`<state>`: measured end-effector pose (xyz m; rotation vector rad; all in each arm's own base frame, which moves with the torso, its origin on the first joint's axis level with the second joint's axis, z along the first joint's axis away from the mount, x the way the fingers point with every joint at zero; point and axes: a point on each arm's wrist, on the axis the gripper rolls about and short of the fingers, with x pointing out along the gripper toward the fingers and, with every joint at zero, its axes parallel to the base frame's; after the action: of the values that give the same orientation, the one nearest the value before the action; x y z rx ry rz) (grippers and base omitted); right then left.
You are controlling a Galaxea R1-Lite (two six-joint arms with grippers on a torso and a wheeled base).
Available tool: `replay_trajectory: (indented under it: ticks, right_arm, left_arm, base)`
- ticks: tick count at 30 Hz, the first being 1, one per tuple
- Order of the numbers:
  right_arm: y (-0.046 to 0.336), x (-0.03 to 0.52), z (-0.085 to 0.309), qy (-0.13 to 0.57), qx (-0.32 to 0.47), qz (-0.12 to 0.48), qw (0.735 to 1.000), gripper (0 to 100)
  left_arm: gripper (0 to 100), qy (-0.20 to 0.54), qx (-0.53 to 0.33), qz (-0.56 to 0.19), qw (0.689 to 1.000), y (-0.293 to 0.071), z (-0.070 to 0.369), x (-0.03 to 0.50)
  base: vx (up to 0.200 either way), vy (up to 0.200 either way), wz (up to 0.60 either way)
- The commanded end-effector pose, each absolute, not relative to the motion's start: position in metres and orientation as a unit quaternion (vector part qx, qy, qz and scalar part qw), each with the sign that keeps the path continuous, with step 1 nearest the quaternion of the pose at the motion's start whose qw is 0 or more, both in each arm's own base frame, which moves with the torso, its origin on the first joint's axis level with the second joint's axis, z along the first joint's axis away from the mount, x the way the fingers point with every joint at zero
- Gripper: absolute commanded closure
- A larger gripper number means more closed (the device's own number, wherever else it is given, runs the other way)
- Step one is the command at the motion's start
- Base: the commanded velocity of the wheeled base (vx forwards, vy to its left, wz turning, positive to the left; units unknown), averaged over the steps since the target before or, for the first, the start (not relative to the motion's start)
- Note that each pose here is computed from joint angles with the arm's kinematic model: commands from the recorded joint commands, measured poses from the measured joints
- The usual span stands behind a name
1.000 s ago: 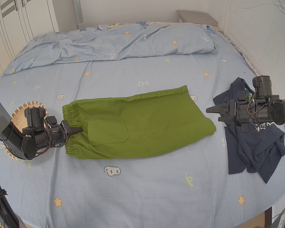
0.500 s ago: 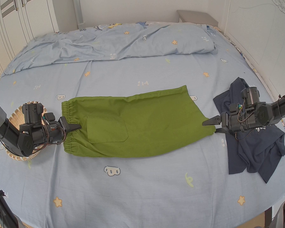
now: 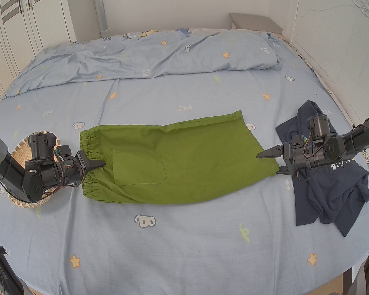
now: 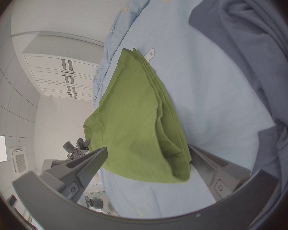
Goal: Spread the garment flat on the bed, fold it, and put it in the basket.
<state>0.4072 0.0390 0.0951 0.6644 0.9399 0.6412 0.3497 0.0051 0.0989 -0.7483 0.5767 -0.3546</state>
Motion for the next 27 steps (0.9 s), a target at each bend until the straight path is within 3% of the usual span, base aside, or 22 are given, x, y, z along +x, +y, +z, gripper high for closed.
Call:
replay_trajectory:
  ticks: [1,9,10,24,27]
  right_arm:
    - [0.038,0.415,0.085,0.444,0.32,0.298,0.782,0]
    - [0.037,0.422,0.081,0.449,0.344,0.311,0.764,0]
    - [0.035,0.423,0.081,0.448,0.346,0.311,0.764,100]
    - [0.021,0.422,0.079,0.445,0.352,0.299,0.767,100]
    - [0.024,0.406,0.1,0.437,0.347,0.306,0.772,100]
  left_arm:
    - [100,0.276,-0.359,-0.17,0.875,0.005,0.099,0.35]
    - [100,0.277,-0.359,-0.169,0.875,0.006,0.097,0.351]
    - [100,0.277,-0.359,-0.168,0.875,0.006,0.097,0.351]
    - [100,0.282,-0.363,-0.171,0.872,0.008,0.097,0.35]
    - [100,0.304,-0.371,-0.181,0.859,0.009,0.101,0.346]
  base:
    - [0.0,0.0,0.0]
    - [0.0,0.0,0.0]
    - [0.0,0.0,0.0]
    - [0.0,0.0,0.0]
    - [0.0,0.0,0.0]
